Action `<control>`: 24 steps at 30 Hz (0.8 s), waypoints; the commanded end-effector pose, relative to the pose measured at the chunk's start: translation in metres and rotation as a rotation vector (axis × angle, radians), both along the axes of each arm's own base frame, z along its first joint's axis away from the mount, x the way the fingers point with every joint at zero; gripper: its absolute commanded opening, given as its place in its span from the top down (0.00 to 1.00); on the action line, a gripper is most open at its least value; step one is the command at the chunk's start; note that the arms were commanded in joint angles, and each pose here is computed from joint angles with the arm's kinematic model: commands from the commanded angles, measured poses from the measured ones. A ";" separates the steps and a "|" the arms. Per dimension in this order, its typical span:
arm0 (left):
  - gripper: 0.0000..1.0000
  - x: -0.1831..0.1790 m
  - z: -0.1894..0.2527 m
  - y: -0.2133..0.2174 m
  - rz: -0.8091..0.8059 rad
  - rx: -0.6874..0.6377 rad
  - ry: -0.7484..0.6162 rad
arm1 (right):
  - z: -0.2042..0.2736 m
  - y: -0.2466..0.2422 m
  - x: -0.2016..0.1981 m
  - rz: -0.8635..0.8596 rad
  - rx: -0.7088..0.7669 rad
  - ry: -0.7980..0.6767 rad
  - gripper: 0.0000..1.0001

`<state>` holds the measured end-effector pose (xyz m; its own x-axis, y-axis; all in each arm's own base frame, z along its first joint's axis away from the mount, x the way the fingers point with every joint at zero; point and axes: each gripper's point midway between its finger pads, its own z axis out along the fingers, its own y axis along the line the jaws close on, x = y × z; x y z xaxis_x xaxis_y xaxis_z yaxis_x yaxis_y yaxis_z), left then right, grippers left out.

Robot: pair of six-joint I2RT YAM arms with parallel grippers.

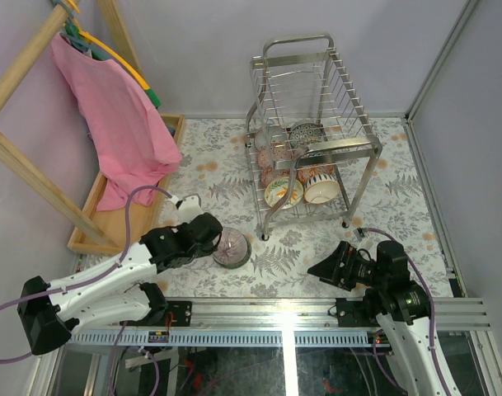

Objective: Load the bowls into the dish rack
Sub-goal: Pick up the bowl from the center of the board.

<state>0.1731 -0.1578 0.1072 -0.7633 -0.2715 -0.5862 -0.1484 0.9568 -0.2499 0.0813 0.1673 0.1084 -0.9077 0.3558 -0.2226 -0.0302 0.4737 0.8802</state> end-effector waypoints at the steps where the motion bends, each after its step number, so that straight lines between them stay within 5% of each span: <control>1: 1.00 0.011 0.012 0.003 0.018 0.023 -0.059 | 0.011 0.005 -0.006 0.030 0.046 0.017 0.01; 24: 1.00 0.019 0.013 -0.004 -0.026 0.160 -0.007 | 0.017 0.003 -0.011 0.030 0.046 0.001 0.00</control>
